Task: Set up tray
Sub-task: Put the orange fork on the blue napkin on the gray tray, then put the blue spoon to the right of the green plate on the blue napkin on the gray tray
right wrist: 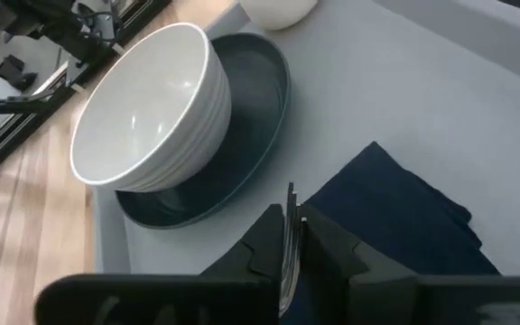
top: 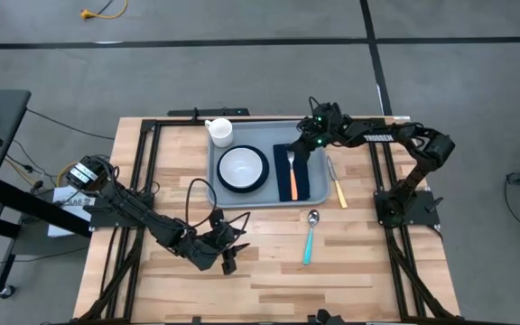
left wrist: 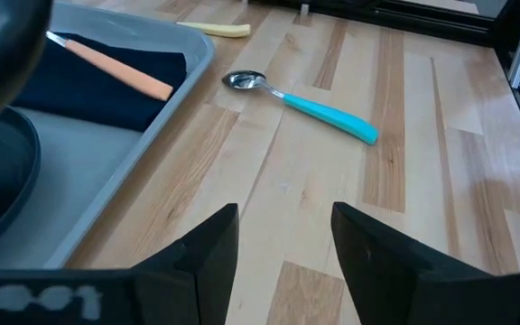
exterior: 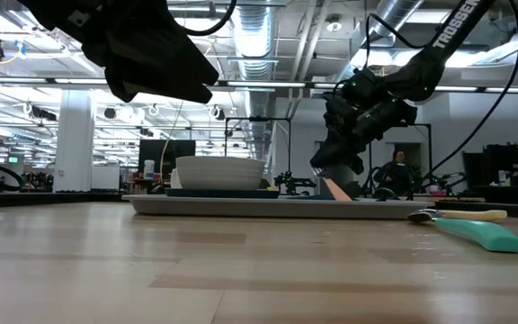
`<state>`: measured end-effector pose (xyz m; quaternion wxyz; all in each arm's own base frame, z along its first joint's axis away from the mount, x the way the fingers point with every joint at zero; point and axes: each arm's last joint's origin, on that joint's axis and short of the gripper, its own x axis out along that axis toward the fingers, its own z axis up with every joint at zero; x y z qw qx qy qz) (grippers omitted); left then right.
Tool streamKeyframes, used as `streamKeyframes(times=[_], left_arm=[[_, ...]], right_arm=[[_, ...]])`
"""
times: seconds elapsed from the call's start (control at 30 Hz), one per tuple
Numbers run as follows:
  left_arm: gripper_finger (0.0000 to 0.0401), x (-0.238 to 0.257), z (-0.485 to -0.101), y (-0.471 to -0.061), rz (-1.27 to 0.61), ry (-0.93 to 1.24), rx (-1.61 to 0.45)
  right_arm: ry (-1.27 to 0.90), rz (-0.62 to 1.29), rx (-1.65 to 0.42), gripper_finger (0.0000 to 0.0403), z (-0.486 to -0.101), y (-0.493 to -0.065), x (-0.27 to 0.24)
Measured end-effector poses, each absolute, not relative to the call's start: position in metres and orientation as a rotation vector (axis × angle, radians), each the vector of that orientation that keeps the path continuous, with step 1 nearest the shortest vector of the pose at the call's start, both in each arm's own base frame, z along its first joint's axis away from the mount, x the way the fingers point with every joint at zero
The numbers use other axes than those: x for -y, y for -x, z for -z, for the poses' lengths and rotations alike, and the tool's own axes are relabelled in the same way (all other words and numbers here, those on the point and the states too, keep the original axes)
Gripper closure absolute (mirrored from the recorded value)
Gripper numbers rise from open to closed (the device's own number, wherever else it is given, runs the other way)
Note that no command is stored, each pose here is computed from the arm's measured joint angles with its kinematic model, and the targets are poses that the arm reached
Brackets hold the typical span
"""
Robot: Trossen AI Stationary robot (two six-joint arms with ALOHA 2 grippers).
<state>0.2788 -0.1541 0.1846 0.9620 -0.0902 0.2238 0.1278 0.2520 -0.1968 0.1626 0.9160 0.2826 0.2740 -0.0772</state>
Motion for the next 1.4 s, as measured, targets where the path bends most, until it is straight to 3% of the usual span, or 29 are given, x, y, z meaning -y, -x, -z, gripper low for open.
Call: streamKeyframes(times=[0.3,0.7,1.1,1.4], left_arm=[[0.0234,0.154,-0.185,-0.279,-0.259,0.183,-0.453],[0.0234,0.154,-0.184,-0.279,-0.26,0.18,-0.456],[0.0234,0.155,-0.187,-0.28,-0.275,0.231,-0.416],[0.0234,0.154,-0.196,-0.285,-0.291,0.279,-0.32]], right_arm=[[-0.551,0.207,-0.573,0.0308,-0.162,-0.251,0.199],[-0.501,0.356,-0.591,0.0265,-0.161,-0.247,0.205],[-0.59,0.378,-0.744,0.027,-0.173,-0.225,0.192],[-0.495,0.405,-0.551,0.0269,-0.199,-0.213,0.132]])
